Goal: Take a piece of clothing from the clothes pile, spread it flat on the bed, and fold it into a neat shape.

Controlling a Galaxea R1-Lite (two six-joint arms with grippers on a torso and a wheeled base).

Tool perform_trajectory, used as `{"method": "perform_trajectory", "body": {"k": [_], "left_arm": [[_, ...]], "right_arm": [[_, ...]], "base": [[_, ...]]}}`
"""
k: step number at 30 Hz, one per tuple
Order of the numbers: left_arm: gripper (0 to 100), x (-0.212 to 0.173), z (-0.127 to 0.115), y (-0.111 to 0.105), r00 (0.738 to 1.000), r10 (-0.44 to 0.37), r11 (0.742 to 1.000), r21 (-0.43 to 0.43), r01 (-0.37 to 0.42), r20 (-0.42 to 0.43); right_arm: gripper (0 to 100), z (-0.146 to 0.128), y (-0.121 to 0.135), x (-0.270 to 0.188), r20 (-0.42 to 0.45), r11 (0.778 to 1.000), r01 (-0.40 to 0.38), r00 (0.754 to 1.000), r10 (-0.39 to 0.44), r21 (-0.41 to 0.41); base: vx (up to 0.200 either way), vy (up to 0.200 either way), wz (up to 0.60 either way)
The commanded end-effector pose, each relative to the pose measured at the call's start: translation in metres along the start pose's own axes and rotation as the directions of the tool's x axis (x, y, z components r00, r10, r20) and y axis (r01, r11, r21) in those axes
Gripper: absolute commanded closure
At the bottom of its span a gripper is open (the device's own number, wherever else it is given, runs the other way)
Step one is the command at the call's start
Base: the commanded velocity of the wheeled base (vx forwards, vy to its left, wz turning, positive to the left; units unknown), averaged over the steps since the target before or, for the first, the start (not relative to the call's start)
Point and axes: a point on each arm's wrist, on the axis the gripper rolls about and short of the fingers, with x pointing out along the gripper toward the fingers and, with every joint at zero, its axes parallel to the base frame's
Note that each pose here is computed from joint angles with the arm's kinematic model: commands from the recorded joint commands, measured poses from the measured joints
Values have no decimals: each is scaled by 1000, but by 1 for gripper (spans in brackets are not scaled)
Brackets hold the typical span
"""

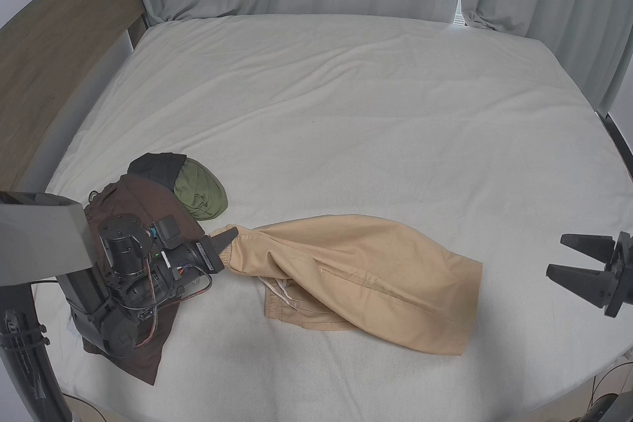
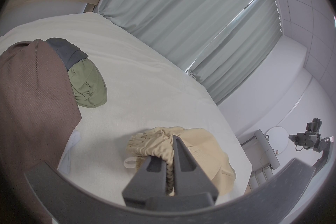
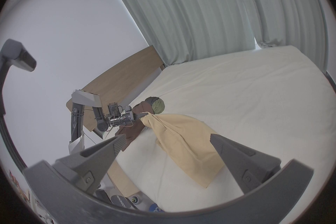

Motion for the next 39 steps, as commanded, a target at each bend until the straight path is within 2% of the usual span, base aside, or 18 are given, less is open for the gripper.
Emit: {"method": "perform_trajectory", "body": {"k": [1,9,16,24,29,39], "left_arm": [[100,0,0,1,1000,1,1000,-2,-1,1],[100,-3,3,5,1000,16,1000,-3,-16,11],[100,-3,5,6,1000,18,1000,-2,-18,19],[100,-2,4,6,1000,19,1000,0,-19,16],[100,-2,3,6,1000,19,999,38,-20,11],[100,-3,2,6,1000,20,999,39,-21,6]], "right_arm": [[0,-4,-11,18,-64,998,18,998,-15,54],[0,2,-19,37,-17,992,0,1000,2,124],[0,-12,-30,56,-85,986,5,996,9,167],[0,-24,-42,74,-110,982,-6,994,27,188],[0,-34,-48,84,-125,975,-19,991,47,222],[0,-52,-62,92,-183,962,1,982,50,272]], "base": [[0,0,0],[0,0,0],[0,0,0],[0,0,0],[0,0,0],[0,0,0]]}}
